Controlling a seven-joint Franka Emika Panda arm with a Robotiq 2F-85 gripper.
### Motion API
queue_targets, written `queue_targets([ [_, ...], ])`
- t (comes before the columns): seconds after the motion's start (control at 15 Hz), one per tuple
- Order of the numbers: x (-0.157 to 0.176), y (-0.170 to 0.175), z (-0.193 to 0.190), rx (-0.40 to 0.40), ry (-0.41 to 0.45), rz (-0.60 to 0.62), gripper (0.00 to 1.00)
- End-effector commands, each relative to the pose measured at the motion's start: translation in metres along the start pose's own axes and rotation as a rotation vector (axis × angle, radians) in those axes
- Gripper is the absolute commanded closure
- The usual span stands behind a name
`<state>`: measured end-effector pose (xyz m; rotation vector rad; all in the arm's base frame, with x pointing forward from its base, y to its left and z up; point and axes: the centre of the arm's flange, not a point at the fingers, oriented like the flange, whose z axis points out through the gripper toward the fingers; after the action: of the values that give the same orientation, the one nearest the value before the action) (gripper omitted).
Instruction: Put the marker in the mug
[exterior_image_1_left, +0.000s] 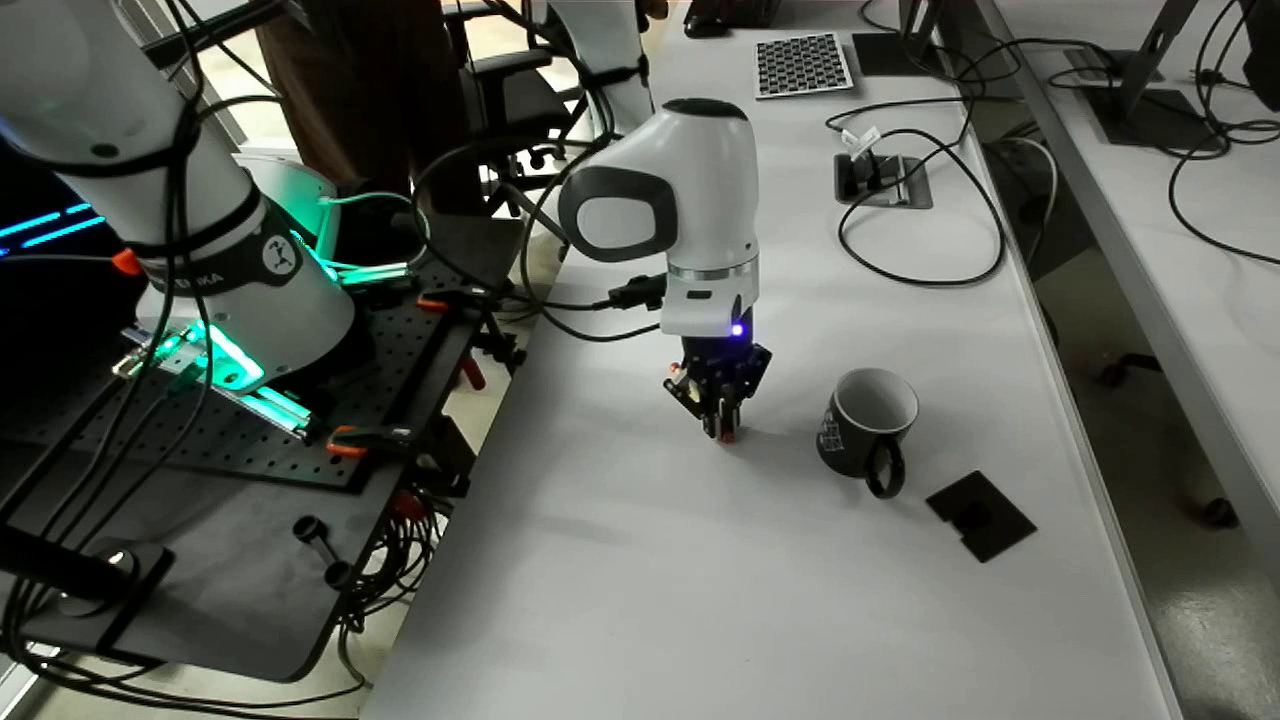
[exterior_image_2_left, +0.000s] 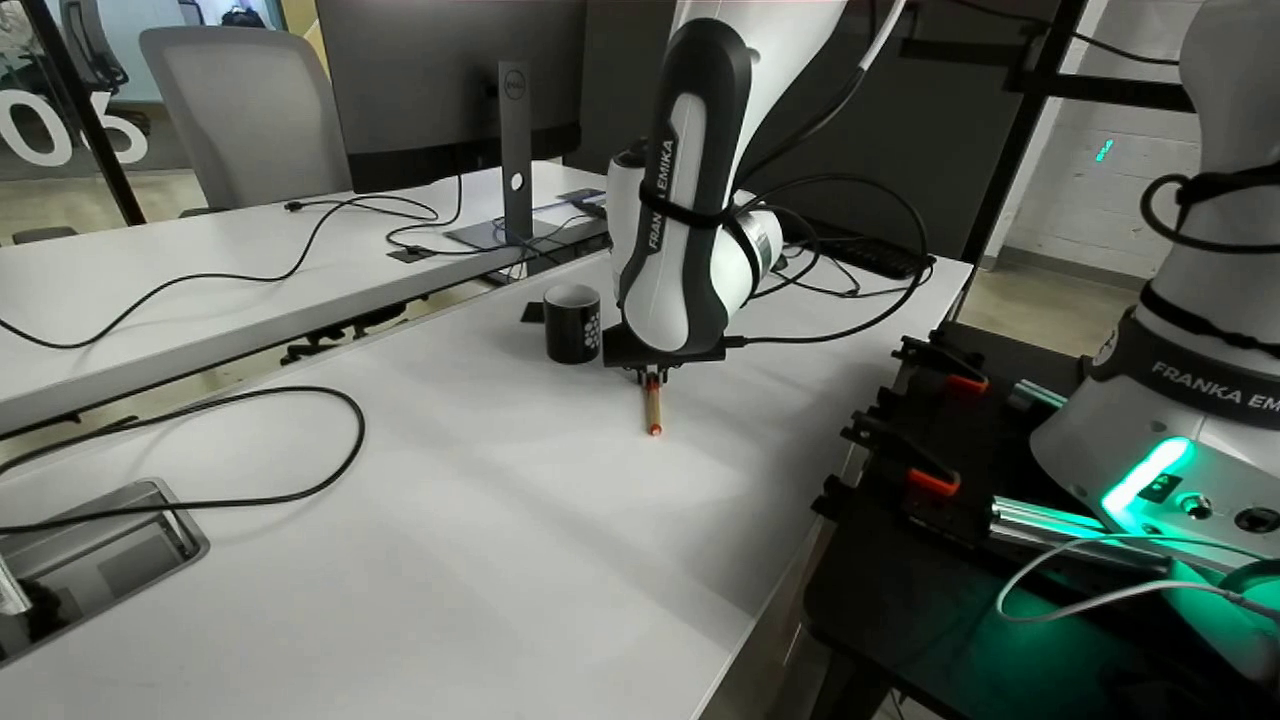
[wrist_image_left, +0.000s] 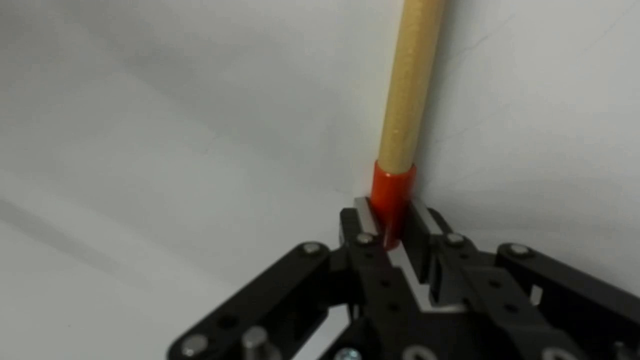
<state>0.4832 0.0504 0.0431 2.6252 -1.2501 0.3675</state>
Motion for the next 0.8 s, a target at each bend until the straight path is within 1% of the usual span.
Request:
queue_targets([
  [0.0, -0.002, 0.000, -0.002, 0.009, 0.004, 0.024, 0.95],
  [0.13, -0.002, 0.002, -0.010, 0.018, 0.013, 0.020, 0.95],
  [0.4, 0.001, 0.012, -0.043, 0.040, 0.095, 0.018, 0.95],
  [0.73, 0.008, 0.023, -0.081, 0.039, 0.186, 0.011, 0.95],
])
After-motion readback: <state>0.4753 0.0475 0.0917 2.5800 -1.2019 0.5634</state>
